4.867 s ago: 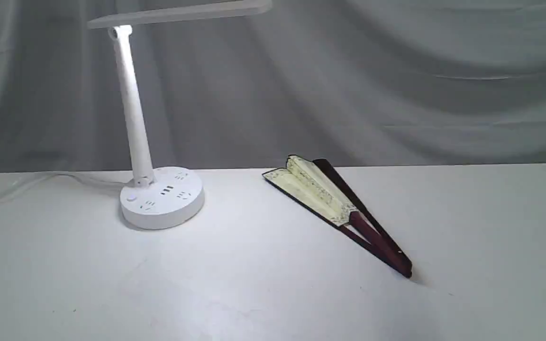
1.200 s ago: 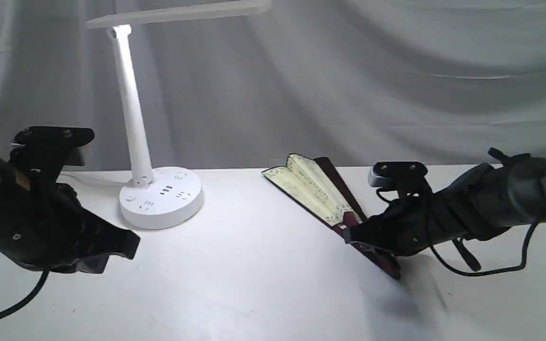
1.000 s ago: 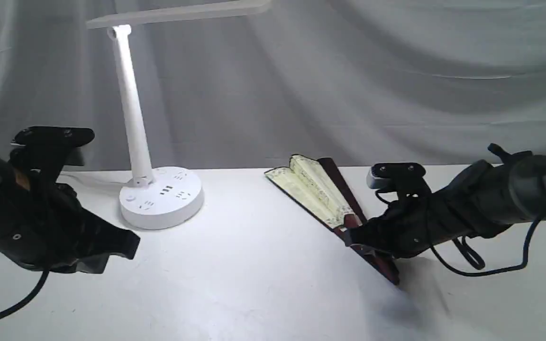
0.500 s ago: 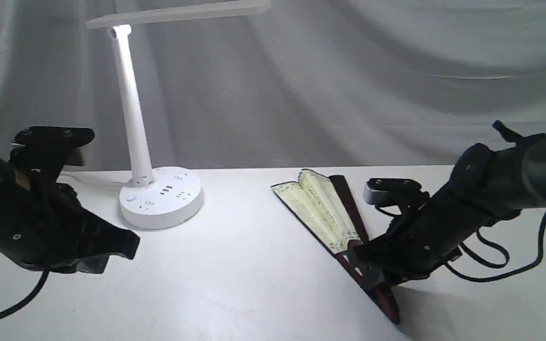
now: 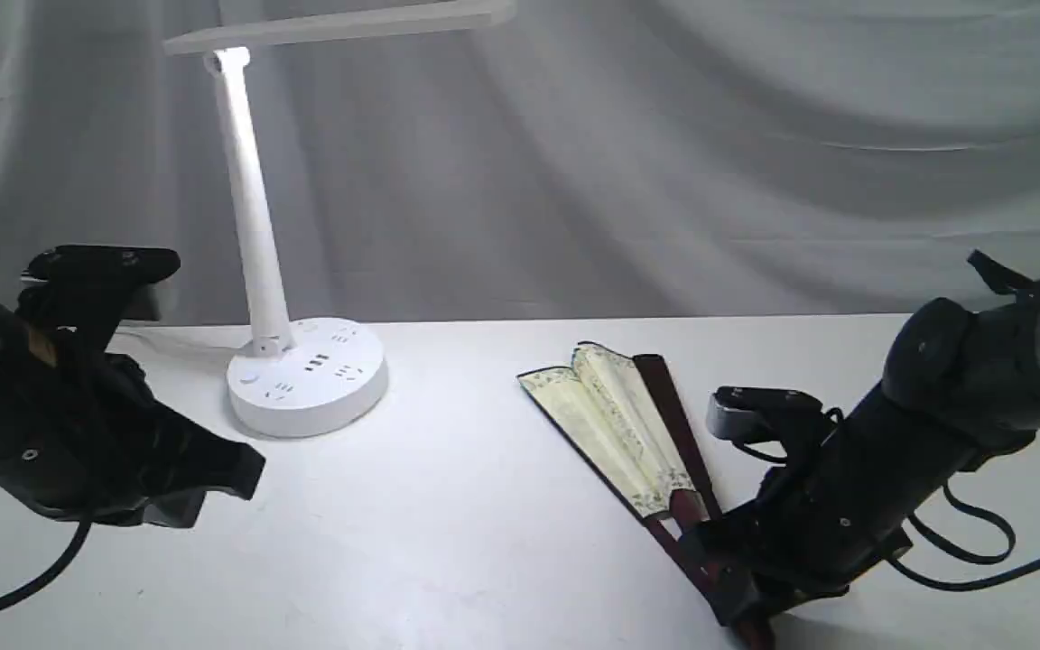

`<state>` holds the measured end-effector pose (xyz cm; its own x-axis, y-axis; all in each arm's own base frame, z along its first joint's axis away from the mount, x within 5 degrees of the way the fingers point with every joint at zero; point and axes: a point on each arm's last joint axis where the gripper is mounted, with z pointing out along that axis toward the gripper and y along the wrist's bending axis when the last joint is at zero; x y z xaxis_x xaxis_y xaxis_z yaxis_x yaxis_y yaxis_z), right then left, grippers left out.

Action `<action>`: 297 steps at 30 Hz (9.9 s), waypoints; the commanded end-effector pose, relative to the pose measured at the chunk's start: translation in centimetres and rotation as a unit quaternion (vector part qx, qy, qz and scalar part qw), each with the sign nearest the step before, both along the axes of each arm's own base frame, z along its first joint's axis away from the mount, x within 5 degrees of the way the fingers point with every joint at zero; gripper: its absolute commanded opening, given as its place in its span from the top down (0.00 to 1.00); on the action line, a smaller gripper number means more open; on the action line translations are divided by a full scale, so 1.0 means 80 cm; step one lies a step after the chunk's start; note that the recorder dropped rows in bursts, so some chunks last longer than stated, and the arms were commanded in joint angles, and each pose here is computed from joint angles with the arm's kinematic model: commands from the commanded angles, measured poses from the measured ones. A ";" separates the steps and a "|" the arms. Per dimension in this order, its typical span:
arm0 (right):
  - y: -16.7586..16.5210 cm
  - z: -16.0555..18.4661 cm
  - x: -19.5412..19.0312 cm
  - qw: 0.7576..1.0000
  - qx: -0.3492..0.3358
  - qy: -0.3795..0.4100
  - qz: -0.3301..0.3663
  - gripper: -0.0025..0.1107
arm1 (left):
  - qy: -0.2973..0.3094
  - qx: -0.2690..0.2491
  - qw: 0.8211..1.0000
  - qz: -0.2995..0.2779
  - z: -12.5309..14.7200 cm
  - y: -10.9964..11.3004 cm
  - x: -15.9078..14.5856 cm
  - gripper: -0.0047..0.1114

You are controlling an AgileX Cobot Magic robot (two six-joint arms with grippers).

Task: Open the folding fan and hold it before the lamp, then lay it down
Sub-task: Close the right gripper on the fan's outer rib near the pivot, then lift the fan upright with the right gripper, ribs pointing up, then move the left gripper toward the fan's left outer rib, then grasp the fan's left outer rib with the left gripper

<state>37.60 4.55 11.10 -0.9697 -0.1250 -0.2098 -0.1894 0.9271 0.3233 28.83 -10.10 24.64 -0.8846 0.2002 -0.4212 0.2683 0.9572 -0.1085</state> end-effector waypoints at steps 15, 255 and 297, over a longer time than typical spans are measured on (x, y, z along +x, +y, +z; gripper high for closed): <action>0.013 0.043 -0.050 1.000 0.006 -0.019 -0.008 0.76 | -0.002 -0.003 1.000 0.002 0.003 -0.002 0.000 0.96; -0.034 0.105 -0.043 0.910 0.400 -0.104 -0.035 0.98 | -0.016 -0.632 0.770 0.090 -0.195 -0.153 0.070 0.41; -0.034 0.101 -0.041 0.909 0.403 -0.103 -0.038 0.98 | -0.004 -0.668 0.736 0.111 -0.175 -0.160 0.089 0.96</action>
